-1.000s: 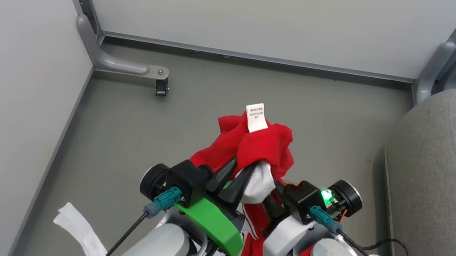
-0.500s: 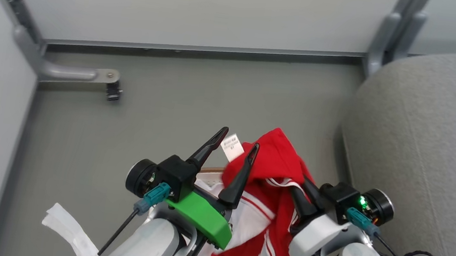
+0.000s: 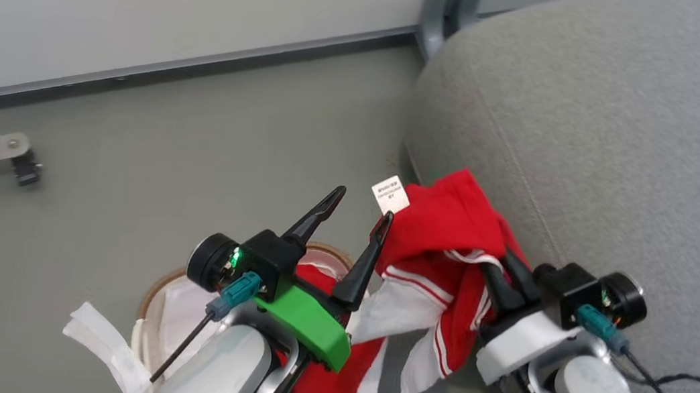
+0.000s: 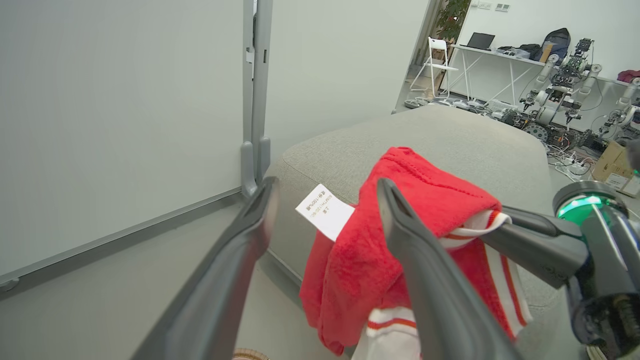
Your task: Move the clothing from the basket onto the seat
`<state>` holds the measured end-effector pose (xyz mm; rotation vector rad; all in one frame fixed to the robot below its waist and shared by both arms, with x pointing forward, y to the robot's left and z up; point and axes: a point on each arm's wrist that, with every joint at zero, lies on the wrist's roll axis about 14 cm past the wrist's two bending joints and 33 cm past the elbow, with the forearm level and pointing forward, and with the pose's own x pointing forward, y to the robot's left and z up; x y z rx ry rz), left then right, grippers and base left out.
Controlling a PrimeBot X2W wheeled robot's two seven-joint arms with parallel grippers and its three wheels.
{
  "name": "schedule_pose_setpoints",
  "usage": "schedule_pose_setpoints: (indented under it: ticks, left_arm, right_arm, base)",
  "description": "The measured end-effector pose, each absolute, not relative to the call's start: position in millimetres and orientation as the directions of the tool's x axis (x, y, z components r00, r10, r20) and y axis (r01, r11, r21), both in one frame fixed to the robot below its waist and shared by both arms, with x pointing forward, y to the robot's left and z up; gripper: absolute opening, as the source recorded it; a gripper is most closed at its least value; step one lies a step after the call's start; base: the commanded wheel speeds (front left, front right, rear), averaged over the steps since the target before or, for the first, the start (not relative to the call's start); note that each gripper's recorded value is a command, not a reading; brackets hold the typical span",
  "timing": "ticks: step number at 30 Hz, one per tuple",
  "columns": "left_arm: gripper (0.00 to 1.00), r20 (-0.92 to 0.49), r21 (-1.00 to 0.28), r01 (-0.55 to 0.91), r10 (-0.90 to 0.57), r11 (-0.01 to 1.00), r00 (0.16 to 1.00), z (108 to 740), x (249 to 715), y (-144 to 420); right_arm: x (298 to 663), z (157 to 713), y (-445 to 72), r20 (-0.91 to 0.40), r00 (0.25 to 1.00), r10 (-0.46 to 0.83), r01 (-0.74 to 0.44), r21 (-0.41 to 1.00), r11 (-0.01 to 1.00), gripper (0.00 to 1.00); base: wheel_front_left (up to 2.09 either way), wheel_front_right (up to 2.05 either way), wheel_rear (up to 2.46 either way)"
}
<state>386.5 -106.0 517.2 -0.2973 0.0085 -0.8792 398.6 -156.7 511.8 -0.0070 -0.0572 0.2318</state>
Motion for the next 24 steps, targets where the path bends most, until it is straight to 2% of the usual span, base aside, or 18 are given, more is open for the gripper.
schedule_pose_setpoints:
  ticks: [11, 18, 24]
  left_arm:
    - [1.00, 0.075, -0.286, 0.808, -0.829, 0.515, 0.554, 484.4, 396.3, -141.6]
    - [1.00, 0.034, -0.307, 0.797, -0.831, 0.521, 0.556, 453.9, 414.7, -142.3]
    - [1.00, 0.008, -0.317, 0.781, -0.822, 0.538, 0.570, 430.7, 430.1, -136.3]
  right_arm:
    - [447.3, 570.6, -255.4, 0.132, 0.984, 0.123, -0.078, -0.306, 0.949, 0.00]
    - [494.1, 596.2, -316.7, 0.137, 0.990, 0.041, 0.026, -0.454, 0.891, 0.00]
    - [531.3, 595.4, -361.3, 0.108, 0.993, -0.050, 0.100, -0.524, 0.846, 0.00]
  base:
    - [0.00, 0.00, 0.00]
    - [0.00, 0.00, 0.00]
    - [0.00, 0.00, 0.00]
